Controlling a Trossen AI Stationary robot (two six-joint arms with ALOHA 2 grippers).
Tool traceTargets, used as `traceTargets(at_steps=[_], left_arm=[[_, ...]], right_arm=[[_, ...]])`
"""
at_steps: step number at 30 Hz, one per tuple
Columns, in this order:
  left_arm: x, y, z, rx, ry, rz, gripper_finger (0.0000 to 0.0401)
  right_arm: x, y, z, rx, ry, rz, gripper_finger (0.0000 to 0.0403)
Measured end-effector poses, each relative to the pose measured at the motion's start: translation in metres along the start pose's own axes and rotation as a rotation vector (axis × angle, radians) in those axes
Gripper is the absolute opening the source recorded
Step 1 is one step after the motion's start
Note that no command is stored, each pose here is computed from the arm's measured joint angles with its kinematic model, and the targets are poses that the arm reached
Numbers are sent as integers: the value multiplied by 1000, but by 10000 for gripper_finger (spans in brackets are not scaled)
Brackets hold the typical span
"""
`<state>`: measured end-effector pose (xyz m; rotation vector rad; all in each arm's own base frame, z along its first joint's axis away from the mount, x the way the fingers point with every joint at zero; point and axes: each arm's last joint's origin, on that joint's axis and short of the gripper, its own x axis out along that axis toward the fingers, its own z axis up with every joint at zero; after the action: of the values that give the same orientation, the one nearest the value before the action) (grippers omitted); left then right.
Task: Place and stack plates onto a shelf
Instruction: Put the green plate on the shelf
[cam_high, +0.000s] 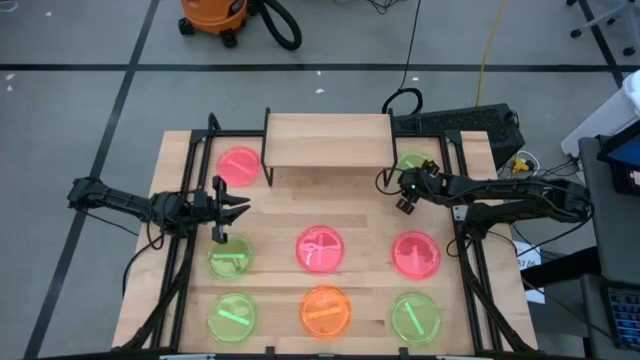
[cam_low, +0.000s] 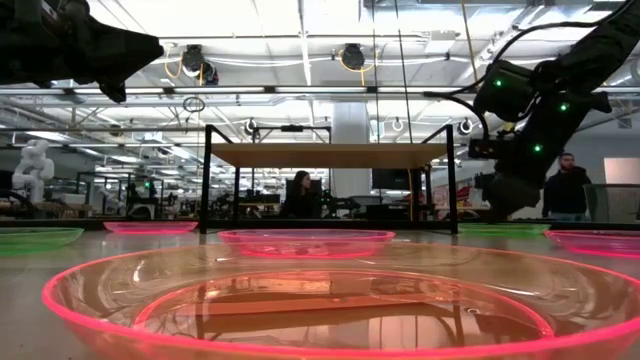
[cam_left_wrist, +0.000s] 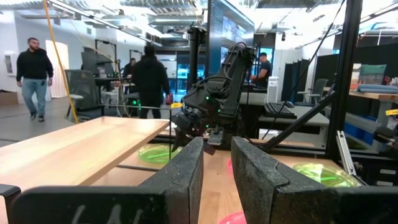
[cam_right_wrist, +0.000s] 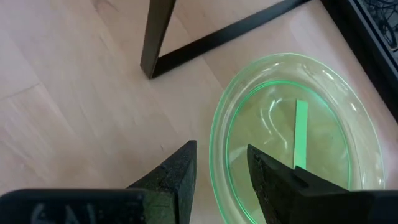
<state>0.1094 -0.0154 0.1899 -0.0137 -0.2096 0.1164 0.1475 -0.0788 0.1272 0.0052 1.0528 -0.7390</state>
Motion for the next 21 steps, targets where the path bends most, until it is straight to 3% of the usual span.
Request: traceTargets(at_steps=[15, 21], left_arm=[[0, 0, 0, 0, 0, 0, 88], [0, 0, 0, 0, 0, 0, 88]], right_arm=[[7, 0, -21, 23, 31, -113, 126], [7, -1, -21, 23, 29, -136, 75]])
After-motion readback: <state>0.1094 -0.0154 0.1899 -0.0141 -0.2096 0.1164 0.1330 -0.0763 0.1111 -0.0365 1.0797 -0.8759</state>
